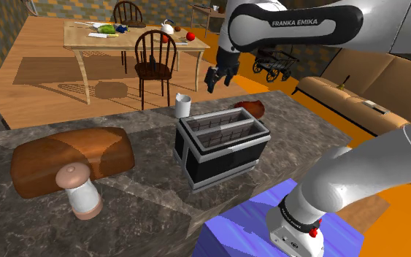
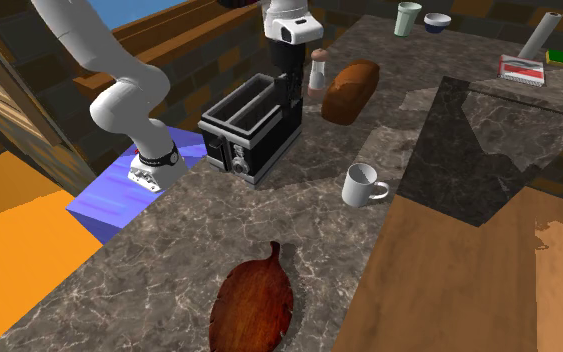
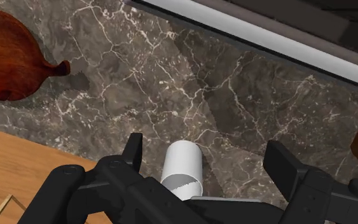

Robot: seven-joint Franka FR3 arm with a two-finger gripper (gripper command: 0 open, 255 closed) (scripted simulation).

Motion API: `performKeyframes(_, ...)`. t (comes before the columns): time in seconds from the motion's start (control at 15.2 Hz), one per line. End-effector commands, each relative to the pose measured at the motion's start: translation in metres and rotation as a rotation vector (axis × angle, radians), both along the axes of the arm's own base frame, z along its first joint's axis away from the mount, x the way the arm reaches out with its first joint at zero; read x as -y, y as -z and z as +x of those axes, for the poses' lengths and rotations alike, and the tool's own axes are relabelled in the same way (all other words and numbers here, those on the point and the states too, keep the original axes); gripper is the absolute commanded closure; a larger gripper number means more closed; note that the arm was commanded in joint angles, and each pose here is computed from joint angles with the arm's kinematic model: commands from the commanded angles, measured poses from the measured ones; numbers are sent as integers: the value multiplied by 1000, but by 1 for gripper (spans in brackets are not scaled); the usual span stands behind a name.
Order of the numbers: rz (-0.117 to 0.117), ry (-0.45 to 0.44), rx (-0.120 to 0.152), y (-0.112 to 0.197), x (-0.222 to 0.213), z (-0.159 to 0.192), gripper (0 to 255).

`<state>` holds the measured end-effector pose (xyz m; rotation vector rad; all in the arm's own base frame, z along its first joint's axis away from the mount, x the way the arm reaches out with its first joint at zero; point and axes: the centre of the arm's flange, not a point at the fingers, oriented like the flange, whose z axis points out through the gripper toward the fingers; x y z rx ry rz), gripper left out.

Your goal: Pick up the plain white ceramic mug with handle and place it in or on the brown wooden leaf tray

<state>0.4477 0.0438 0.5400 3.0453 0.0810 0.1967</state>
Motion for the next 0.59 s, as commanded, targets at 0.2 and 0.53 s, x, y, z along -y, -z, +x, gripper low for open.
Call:
performKeyframes(0.2, 24, 27, -22, 36, -6, 58, 0)
performKeyframes(0.53, 47, 53, -44, 74, -12, 115, 0)
